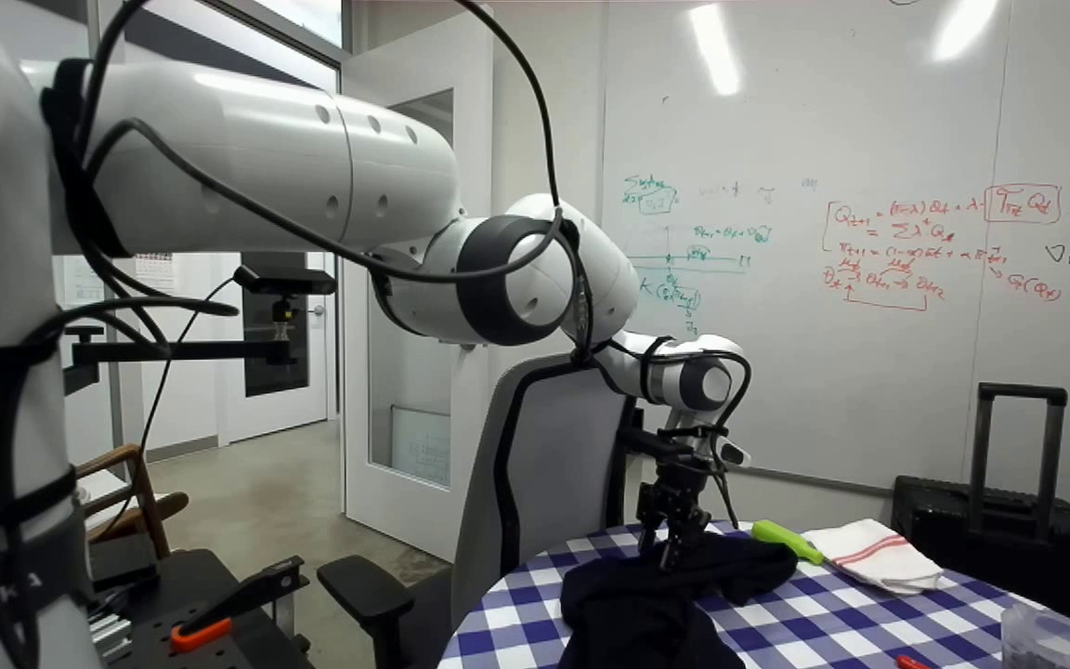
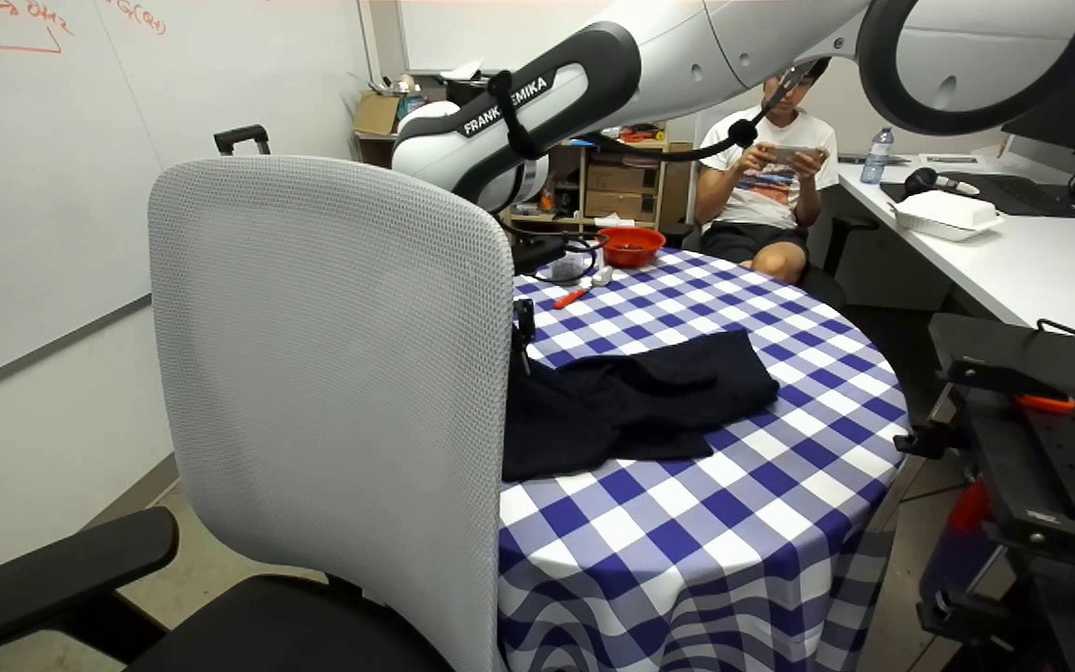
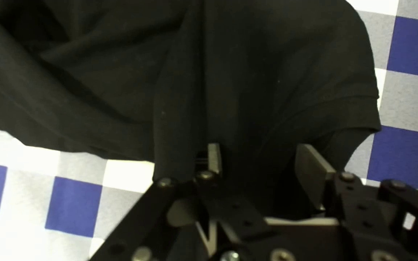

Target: Put the cloth on the back rest of the chair

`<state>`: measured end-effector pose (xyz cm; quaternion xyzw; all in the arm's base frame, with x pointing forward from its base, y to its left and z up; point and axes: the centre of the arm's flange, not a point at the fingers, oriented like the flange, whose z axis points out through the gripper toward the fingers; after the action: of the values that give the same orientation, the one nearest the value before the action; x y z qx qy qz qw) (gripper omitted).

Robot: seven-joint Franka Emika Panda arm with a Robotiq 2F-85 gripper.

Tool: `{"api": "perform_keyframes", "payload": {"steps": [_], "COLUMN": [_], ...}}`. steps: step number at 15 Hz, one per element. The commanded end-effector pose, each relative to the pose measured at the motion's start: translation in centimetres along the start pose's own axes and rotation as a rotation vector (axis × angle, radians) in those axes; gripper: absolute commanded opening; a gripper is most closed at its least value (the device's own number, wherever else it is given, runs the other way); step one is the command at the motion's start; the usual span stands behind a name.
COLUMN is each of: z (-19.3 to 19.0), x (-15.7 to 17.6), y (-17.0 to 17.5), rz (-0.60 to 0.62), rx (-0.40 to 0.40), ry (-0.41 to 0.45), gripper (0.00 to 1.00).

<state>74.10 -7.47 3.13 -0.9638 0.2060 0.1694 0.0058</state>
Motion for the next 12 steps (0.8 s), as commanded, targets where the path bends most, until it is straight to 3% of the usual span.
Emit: {"api": "perform_keyframes", "payload": {"steps": [1,5,8,12], "z": [0.9,2.1,0.8,-5.2], "x": [6.2,6.3,5.8,5.3], "y": [-2.6,-3.2,-3.0,-0.3], "rz": [0.005,-0.004,-0.001,0.035], "rx": [0.015,0.005,0.017,0.061], "ry": [-0.025,-0.039,-0.017,0.1], "gripper": [0.25,0.02,0.01,0.02]}}
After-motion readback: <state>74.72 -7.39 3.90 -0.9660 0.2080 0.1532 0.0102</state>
